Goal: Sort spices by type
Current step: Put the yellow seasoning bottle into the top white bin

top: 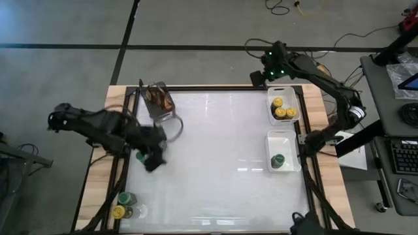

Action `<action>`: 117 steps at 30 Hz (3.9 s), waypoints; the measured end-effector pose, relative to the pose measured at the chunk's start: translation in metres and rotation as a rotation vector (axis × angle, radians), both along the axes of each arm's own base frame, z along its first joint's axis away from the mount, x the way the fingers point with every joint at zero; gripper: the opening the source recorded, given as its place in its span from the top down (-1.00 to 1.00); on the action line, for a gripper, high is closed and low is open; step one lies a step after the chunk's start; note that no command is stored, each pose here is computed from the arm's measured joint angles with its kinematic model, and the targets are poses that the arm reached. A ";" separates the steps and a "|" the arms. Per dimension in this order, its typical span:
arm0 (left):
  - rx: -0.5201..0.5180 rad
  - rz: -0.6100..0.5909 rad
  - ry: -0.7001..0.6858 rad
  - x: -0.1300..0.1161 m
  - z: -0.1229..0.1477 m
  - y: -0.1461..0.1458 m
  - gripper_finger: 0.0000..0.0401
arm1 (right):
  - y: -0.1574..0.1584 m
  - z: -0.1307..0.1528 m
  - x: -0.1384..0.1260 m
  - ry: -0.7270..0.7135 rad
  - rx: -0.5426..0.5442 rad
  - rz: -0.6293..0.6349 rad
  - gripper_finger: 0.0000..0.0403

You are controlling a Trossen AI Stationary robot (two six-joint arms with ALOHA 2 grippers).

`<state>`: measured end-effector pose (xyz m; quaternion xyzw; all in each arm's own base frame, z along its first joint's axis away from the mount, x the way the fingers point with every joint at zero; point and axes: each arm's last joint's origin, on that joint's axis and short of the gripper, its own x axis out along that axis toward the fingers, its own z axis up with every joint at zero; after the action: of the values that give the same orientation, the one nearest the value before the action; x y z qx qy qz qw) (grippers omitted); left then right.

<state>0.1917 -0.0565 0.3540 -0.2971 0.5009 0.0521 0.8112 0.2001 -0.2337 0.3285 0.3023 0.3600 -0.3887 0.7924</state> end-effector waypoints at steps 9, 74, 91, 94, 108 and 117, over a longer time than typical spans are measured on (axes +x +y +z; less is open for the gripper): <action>-0.149 0.018 0.235 -0.004 -0.018 -0.055 -0.39 | 0.035 0.022 0.029 -0.114 -0.117 0.146 -0.09; 0.047 -0.105 0.934 -0.057 -0.132 -0.200 -0.50 | 0.110 0.021 0.077 -0.112 -0.098 0.303 -0.15; 0.071 -0.161 0.976 -0.054 -0.159 -0.215 -0.01 | 0.110 0.020 0.077 -0.108 -0.102 0.310 -0.12; 0.068 -0.164 0.969 -0.053 -0.157 -0.216 -0.01 | 0.110 0.021 0.077 -0.101 -0.114 0.326 -0.13; -0.059 -0.069 0.680 -0.012 -0.083 -0.228 -0.02 | 0.110 0.021 0.077 -0.017 -0.246 0.505 -0.15; -0.135 0.249 0.647 0.061 -0.068 -0.162 -0.05 | 0.126 0.036 0.056 0.029 -0.303 0.624 -0.10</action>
<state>0.2530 -0.2190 0.2860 -0.3770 0.6944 0.2087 0.5763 0.2558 -0.1080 0.3646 0.0508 0.3845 -0.1810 0.9038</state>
